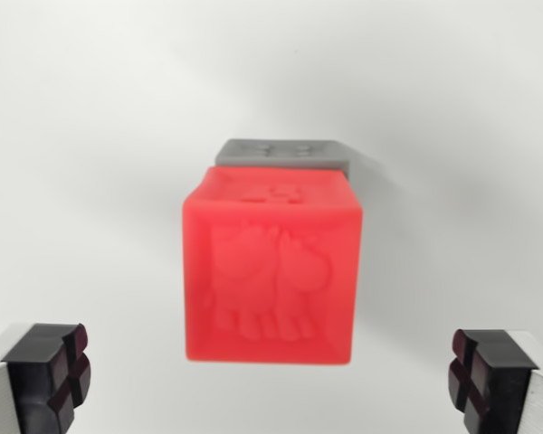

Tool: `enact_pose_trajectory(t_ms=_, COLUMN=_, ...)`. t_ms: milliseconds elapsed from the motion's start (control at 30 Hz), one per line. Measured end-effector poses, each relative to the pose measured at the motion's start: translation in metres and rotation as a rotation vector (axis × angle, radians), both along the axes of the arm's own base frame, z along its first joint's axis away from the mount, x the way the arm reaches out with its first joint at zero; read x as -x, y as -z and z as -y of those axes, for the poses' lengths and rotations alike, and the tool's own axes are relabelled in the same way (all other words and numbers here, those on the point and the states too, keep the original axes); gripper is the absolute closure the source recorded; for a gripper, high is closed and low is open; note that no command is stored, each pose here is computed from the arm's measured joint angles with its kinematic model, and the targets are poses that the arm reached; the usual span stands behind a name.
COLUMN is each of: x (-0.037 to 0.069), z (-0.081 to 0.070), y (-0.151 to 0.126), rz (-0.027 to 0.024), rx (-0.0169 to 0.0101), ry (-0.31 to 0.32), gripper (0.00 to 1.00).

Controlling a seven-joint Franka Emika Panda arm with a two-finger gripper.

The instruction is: Destack cube

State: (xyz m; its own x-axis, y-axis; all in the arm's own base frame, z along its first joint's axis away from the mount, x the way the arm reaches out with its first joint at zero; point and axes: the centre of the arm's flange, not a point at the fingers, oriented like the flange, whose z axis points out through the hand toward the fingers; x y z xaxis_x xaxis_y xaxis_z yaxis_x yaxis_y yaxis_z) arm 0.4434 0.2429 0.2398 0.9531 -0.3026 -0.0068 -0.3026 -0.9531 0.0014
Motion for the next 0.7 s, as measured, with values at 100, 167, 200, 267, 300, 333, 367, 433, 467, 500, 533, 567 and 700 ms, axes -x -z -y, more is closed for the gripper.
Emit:
enact_pose_trajectory(t_ms=100, x=0.0, z=0.0, y=0.012, rz=0.0006, rx=0.0001, ry=-0.001, gripper=0.0)
enact_pose_trajectory(t_ms=167, x=0.0, z=0.0, y=0.021, rz=-0.0005, rx=0.0003, ry=0.0, gripper=0.0)
enact_pose_trajectory(t_ms=200, x=0.0, z=0.0, y=0.024, rz=-0.0004, rx=0.0005, ry=0.0, gripper=0.0)
enact_pose_trajectory(t_ms=267, x=0.0, z=0.0, y=0.03, rz=-0.0002, rx=0.0005, ry=-0.001, gripper=0.0)
enact_pose_trajectory(t_ms=300, x=0.001, z=0.0, y=0.034, rz=0.0, rx=0.0002, ry=0.0, gripper=0.0)
enact_pose_trajectory(t_ms=333, x=0.001, z=0.001, y=0.038, rz=-0.0004, rx=0.0006, ry=0.0, gripper=0.0)
enact_pose_trajectory(t_ms=367, x=0.001, z=0.001, y=0.041, rz=-0.0003, rx=0.0007, ry=0.0, gripper=0.0)
enact_pose_trajectory(t_ms=433, x=0.001, z=0.0, y=0.047, rz=-0.0002, rx=0.0006, ry=0.0, gripper=0.0)
enact_pose_trajectory(t_ms=467, x=0.001, z=0.0, y=0.049, rz=-0.0003, rx=0.0004, ry=0.0, gripper=0.0)
enact_pose_trajectory(t_ms=500, x=0.001, z=0.0, y=0.052, rz=-0.0005, rx=0.0003, ry=0.0, gripper=0.0)
enact_pose_trajectory(t_ms=533, x=0.001, z=0.0, y=0.055, rz=-0.0009, rx=0.0006, ry=0.0, gripper=0.0)
enact_pose_trajectory(t_ms=567, x=0.001, z=0.001, y=0.057, rz=-0.0009, rx=0.0008, ry=0.0, gripper=0.0)
enact_pose_trajectory(t_ms=700, x=0.001, z=0.001, y=0.064, rz=0.0001, rx=0.0004, ry=0.001, gripper=0.0)
